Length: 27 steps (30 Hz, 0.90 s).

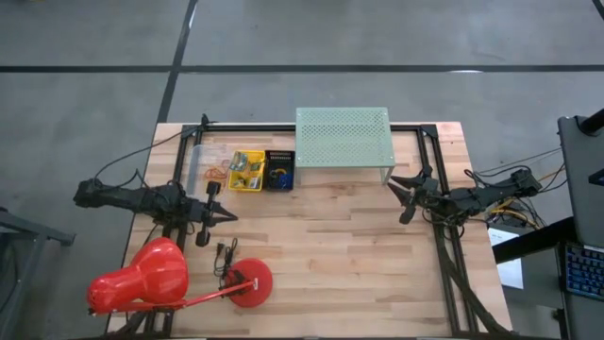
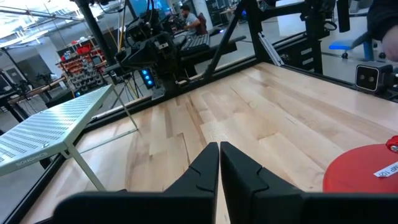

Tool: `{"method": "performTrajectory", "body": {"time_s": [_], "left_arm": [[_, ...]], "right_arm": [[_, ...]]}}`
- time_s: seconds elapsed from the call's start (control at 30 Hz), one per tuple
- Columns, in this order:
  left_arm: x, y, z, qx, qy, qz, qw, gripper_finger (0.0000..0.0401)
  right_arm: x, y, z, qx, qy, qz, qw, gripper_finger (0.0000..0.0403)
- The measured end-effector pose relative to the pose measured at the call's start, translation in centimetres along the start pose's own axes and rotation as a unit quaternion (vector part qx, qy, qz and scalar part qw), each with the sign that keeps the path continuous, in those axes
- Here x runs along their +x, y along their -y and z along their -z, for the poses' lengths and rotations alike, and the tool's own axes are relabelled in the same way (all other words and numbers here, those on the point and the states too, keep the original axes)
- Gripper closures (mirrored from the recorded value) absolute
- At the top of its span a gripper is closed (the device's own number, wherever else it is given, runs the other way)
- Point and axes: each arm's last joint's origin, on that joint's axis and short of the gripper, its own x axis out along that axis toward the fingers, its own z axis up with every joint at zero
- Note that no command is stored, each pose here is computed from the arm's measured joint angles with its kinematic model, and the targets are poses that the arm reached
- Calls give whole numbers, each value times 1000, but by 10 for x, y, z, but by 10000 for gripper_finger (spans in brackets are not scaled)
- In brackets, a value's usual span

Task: Pick & Place Office Desk Supplies
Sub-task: Put the black bin with the spring rubberbands on the shelf

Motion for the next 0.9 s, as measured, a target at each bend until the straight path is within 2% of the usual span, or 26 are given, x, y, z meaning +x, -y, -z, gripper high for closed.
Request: {"method": "performTrajectory", "body": {"time_s": [0.67, 0.9], "left_arm": [[0, 0, 0, 0, 0, 0, 1000, 382], [0, 0, 0, 0, 0, 0, 1000, 382]], "right_arm": [[0, 0, 0, 0, 0, 0, 1000, 289], [0, 0, 0, 18, 0, 0, 1000, 289]]}}
